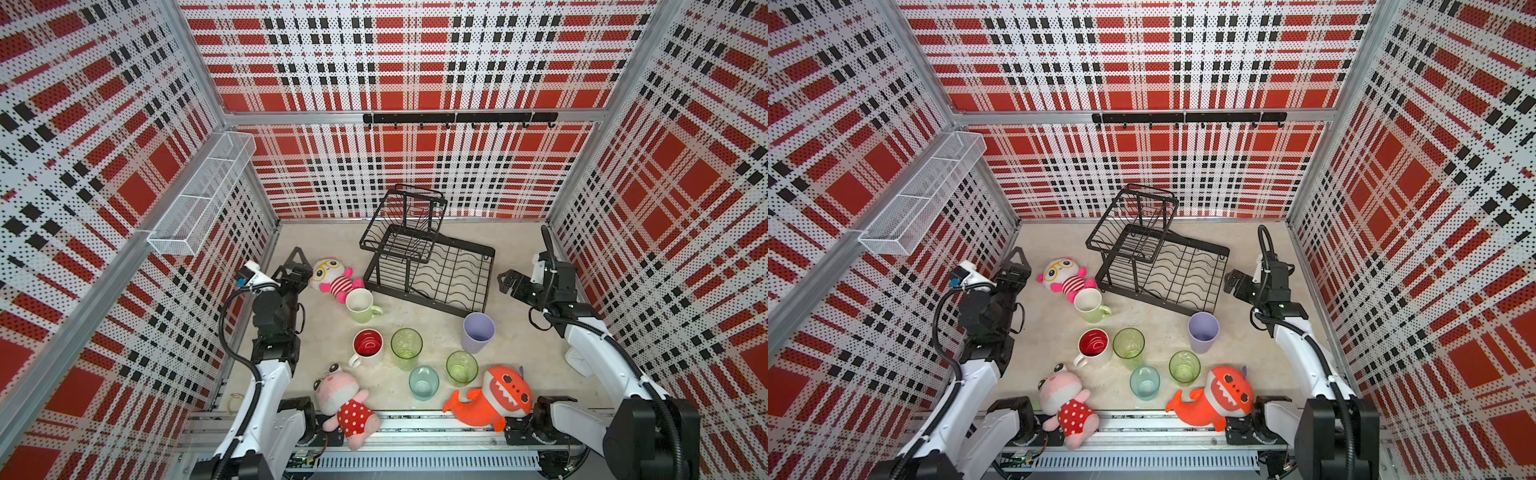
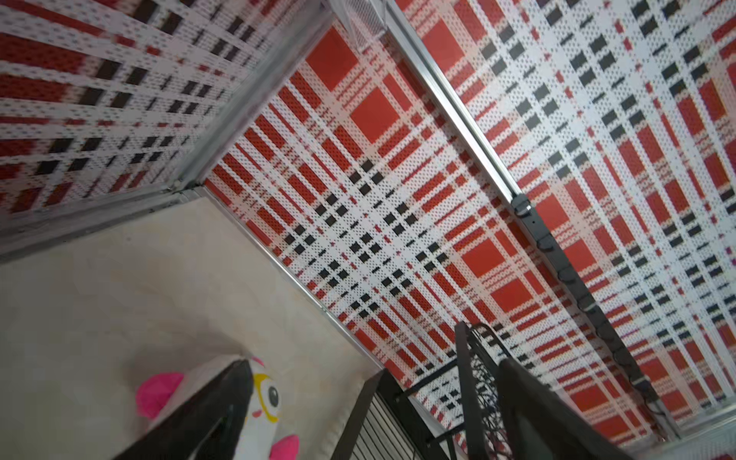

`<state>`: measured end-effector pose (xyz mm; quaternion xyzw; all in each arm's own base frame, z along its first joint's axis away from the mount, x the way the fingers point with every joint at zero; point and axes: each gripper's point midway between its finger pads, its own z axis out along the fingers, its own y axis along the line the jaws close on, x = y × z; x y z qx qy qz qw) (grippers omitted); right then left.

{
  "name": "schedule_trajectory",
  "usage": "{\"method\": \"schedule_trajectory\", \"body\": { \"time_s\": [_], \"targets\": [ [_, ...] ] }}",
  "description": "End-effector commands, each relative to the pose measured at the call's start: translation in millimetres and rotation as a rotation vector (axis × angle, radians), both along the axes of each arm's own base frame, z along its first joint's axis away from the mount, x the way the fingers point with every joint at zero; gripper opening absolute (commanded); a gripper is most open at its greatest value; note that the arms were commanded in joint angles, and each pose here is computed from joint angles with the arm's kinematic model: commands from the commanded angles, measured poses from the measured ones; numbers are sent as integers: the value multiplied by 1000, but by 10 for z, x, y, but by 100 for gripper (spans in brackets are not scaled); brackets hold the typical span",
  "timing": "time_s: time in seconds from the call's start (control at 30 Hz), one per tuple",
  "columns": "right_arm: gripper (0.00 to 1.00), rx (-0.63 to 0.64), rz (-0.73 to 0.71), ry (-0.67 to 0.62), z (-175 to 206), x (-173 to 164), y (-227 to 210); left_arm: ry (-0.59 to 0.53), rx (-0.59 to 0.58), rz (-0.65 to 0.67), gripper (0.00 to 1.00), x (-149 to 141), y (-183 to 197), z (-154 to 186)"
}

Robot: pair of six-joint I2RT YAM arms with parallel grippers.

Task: Load cups into a dish rack
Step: Pick up the cup from the center of the table.

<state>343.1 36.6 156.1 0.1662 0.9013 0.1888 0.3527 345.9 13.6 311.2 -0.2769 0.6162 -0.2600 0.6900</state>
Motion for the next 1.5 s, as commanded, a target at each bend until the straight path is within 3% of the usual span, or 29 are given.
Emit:
{"method": "schedule_trajectory", "body": {
  "time_s": [0.0,0.17,0.33,0.53,0.8,0.93,1.1,1.3,1.47],
  "targets": [
    [100,46,46,234,-97,-265,90,70,193,-7,98,55,-261,97],
    [100,88,84,305,-119,-350,162,116,305,-103,98,93,-758,68],
    [100,-76,109,383,-65,-504,298,109,440,-200,98,6,-1199,187],
    [100,-143,180,368,136,-543,590,33,568,-351,98,-208,-1749,501],
    [100,-225,113,328,370,-406,431,-96,775,-690,98,-692,-2915,760],
    [100,-227,9,314,410,-247,274,-148,884,-877,98,-1099,-3586,562],
    [100,-126,-116,246,435,-106,-11,-114,930,-1047,98,-1385,-4176,141],
    [100,-50,-200,160,567,-64,-329,50,966,-1233,98,-1479,-4576,-395],
    [100,-67,-218,162,555,-86,-386,212,1005,-1275,98,-1362,-4685,-774]
  ]
}}
